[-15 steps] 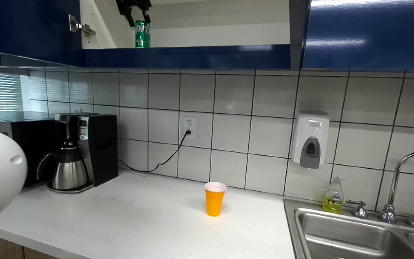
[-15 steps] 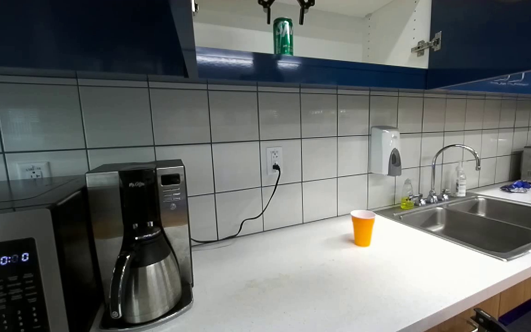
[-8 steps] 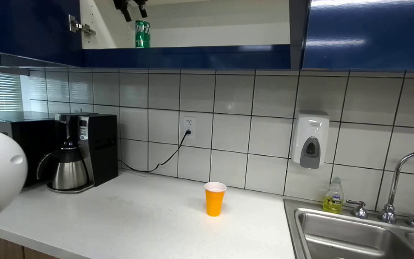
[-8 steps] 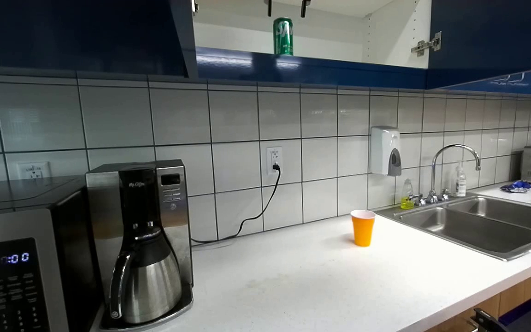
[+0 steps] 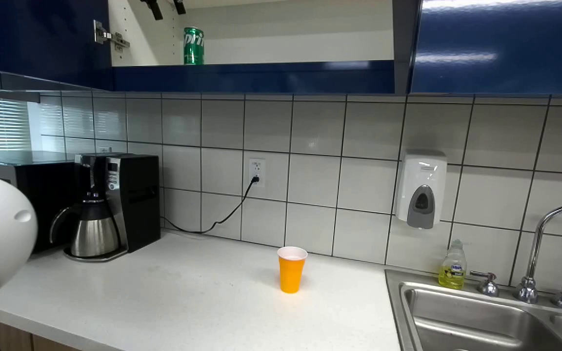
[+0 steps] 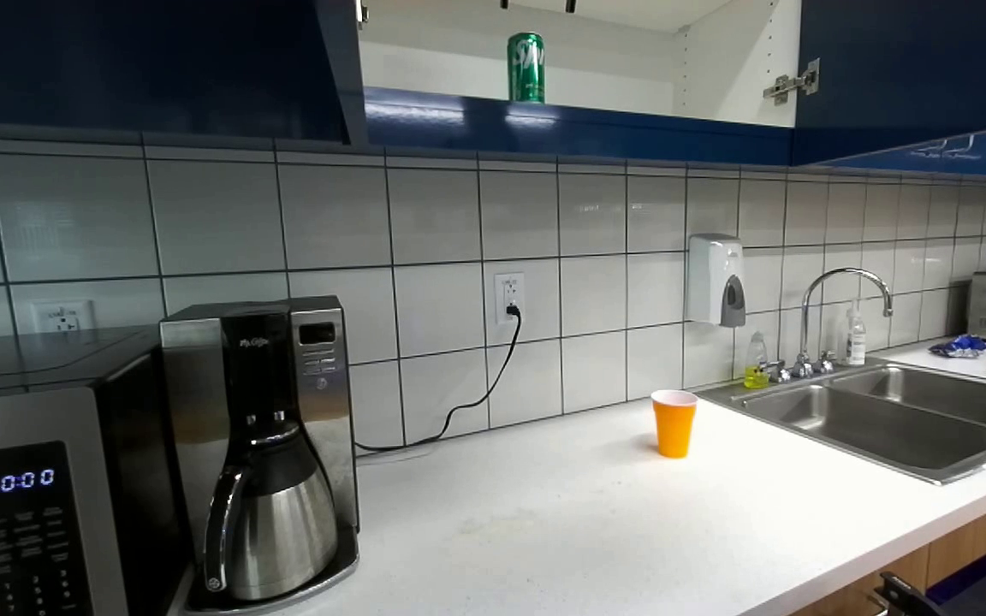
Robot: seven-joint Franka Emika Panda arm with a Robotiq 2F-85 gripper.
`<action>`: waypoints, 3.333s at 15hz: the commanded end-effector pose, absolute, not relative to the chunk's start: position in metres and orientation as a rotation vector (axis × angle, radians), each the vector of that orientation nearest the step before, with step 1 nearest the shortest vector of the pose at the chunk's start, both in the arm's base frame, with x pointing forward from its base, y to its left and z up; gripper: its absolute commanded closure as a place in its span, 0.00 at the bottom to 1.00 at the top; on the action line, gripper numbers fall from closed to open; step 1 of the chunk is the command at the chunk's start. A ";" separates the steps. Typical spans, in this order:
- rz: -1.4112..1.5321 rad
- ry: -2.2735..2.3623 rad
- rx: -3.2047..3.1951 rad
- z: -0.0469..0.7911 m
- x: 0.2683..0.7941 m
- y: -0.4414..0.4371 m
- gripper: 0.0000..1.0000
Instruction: Put the Sprite can in the cabinet above the sink.
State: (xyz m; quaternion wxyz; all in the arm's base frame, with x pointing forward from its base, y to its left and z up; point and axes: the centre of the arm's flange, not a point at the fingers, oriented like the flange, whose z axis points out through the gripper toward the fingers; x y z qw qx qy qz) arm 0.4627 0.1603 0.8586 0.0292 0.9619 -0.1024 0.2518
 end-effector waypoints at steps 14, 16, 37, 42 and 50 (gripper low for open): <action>0.560 -0.275 2.993 0.755 0.344 0.138 0.00; 0.532 -0.268 2.989 0.741 0.339 0.137 0.00; 0.281 -0.232 2.943 0.616 0.355 0.135 0.00; 0.282 -0.227 2.944 0.616 0.355 0.135 0.00; 0.282 -0.227 2.944 0.616 0.355 0.135 0.00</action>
